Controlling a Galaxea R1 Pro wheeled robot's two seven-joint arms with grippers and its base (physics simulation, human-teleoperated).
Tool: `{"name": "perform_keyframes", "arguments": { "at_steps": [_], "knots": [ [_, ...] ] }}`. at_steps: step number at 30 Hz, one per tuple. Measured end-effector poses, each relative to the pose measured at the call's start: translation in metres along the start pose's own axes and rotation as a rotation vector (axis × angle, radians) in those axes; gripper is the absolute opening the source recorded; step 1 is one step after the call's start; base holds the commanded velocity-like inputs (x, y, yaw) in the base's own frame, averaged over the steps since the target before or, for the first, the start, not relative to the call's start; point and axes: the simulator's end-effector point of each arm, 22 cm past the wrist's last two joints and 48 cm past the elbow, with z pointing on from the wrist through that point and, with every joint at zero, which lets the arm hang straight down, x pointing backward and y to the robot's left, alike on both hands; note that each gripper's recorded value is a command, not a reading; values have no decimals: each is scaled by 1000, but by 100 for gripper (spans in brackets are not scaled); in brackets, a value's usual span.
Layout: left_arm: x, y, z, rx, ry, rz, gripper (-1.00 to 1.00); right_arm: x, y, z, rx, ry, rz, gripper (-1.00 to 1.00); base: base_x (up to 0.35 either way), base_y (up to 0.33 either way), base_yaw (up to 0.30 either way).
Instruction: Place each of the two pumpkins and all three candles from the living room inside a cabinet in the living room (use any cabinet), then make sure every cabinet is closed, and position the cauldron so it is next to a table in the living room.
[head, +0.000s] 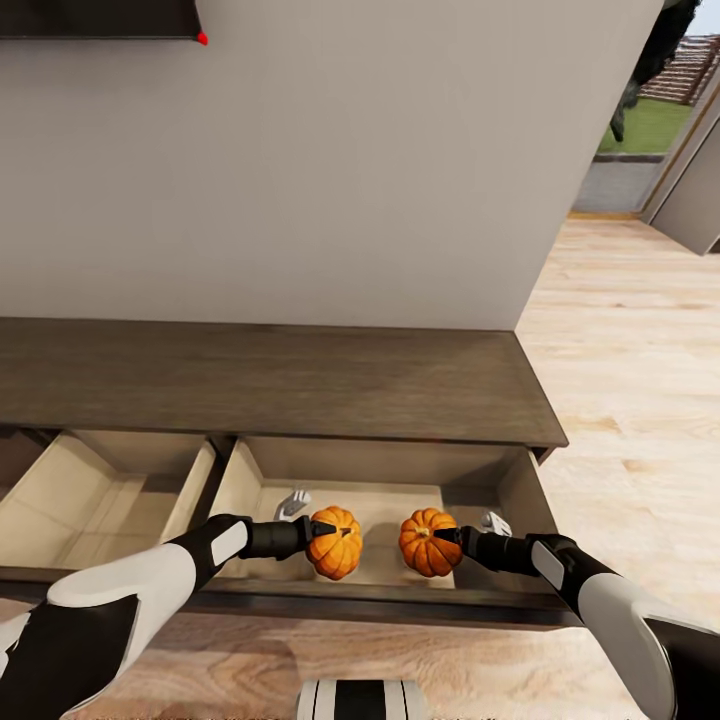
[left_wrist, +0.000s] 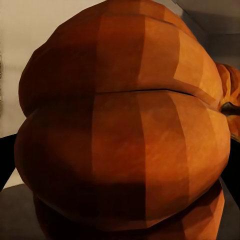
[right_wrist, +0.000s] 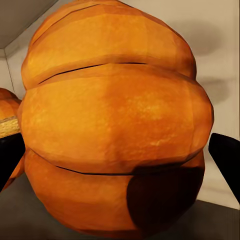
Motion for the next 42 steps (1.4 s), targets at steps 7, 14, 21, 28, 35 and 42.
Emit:
{"name": "perform_keyframes", "arguments": {
  "at_steps": [7, 14, 21, 28, 35, 42],
  "knots": [
    [3, 6, 3, -5, 7, -7, -100, 4, -4, 4, 2, 9, 8, -100, 0, 0, 0],
    [5, 9, 5, -7, 12, -13, -100, 7, -8, 6, 7, 14, 12, -100, 0, 0, 0],
    [5, 10, 5, -7, 12, -14, -100, 6, -10, 5, 10, 13, 12, -100, 0, 0, 0],
    [5, 10, 5, -7, 12, -14, -100, 6, -9, 5, 9, 13, 14, -100, 0, 0, 0],
    [5, 10, 5, -7, 10, -14, -100, 6, -9, 5, 6, 12, 12, -100, 0, 0, 0],
    [7, 11, 8, -7, 16, -17, -100, 8, -9, 8, 10, 22, 6, -100, 0, 0, 0]
  ]
}}
